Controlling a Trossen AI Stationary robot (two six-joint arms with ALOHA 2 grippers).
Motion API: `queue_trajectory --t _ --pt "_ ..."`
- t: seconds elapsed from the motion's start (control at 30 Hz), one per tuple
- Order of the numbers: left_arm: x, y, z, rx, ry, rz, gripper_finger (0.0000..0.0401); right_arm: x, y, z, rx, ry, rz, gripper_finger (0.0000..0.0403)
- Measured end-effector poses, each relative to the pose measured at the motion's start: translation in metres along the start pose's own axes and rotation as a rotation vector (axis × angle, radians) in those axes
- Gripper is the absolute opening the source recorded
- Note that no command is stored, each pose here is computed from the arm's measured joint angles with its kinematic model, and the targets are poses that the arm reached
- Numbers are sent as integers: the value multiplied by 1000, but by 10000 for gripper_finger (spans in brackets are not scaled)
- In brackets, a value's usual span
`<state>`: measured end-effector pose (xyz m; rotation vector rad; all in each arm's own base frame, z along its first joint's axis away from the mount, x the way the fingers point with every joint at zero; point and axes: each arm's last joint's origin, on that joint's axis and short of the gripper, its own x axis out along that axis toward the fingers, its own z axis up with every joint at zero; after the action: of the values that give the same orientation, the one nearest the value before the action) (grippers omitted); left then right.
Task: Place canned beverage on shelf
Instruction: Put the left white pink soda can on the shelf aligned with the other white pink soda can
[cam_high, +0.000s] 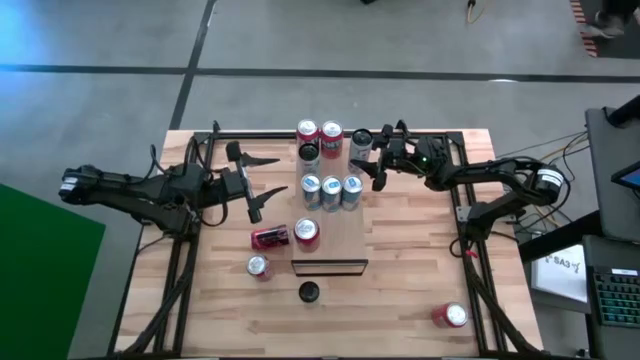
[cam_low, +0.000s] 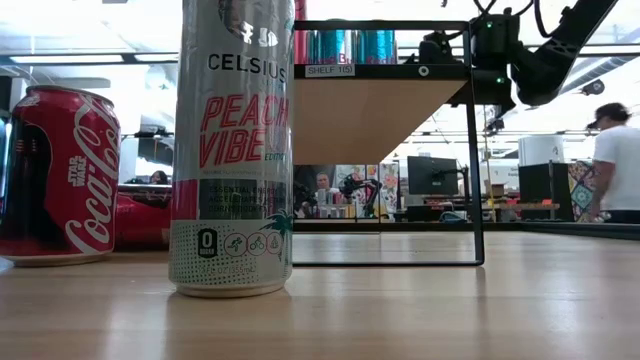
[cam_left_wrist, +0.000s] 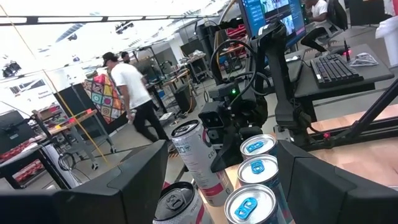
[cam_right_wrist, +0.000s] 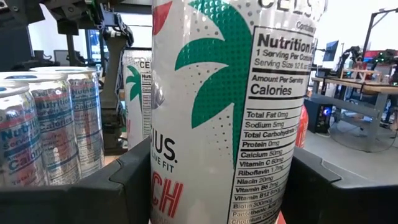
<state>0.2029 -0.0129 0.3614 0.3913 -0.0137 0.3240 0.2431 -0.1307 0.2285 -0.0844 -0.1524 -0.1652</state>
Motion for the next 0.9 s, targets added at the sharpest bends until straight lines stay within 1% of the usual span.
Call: queue_trajectory --t 0.2,0.47,0.9 --pt "0 1 0 1 3 4 268 0 1 0 -2 -1 4 245" --pt "0 1 -1 12 4 4 268 3 8 -1 -44 3 42 246" --pt "0 1 -1 14 8 3 268 3 10 -3 -27 22 44 246"
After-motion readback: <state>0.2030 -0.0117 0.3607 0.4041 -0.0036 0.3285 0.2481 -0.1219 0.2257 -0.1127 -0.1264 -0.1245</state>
